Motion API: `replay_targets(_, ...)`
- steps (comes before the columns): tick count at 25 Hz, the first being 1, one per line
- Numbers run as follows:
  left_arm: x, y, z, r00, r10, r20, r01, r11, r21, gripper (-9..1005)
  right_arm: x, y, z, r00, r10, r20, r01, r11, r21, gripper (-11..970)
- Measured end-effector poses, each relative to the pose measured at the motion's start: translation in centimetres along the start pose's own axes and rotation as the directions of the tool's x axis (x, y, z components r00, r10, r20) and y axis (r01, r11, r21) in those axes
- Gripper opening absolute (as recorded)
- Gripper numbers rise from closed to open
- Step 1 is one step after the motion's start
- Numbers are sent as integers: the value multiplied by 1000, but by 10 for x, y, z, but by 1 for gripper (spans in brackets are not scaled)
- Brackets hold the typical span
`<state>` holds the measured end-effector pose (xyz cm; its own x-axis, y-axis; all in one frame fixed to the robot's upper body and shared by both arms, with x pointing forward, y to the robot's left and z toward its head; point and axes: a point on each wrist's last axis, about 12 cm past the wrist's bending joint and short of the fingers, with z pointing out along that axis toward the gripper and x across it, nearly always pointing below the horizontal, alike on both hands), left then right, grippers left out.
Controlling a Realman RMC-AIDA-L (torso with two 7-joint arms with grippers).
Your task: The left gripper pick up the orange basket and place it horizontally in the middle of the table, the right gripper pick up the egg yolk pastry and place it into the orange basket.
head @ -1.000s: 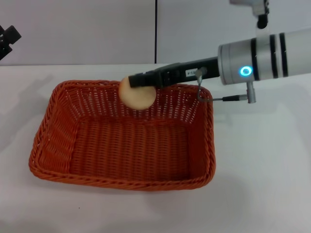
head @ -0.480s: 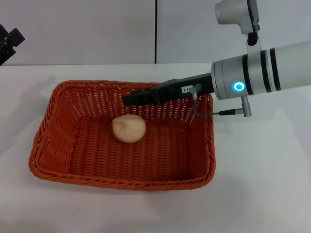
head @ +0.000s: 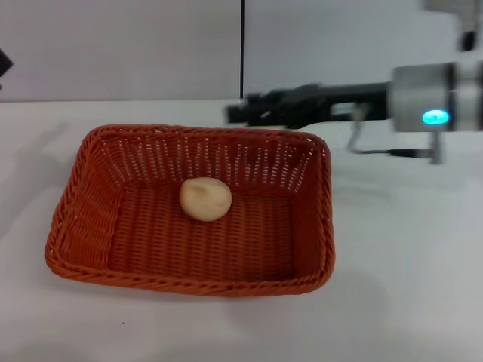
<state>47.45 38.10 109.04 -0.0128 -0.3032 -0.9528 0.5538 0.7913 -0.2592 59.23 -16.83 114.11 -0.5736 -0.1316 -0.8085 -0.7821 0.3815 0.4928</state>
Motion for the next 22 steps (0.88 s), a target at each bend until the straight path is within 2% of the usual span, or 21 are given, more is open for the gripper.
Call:
replay_targets(4, 1, -2, -13, 996, 70, 57, -68, 997, -36, 652, -2, 5, -48, 988, -94, 124, 79, 990, 116, 650)
replay_targets(9, 3, -1, -23, 989, 113, 95, -105, 990, -92, 651, 15, 4, -104, 941, -153, 301, 82, 969, 234, 649)
replay_targets(15, 5, 4, -34, 982, 161, 103, -141, 974, -178, 653, 65, -6, -167, 815, -217, 537, 14, 934, 356, 649)
replay_targets(18, 6, 10, -40, 983, 156, 96, -128, 960, -247, 655, 96, -10, -189, 750, -258, 609, -25, 909, 416, 650)
replay_targets(22, 10, 17, -44, 986, 138, 96, -100, 940, -325, 658, 132, -10, -211, 690, -309, 655, -87, 862, 499, 650)
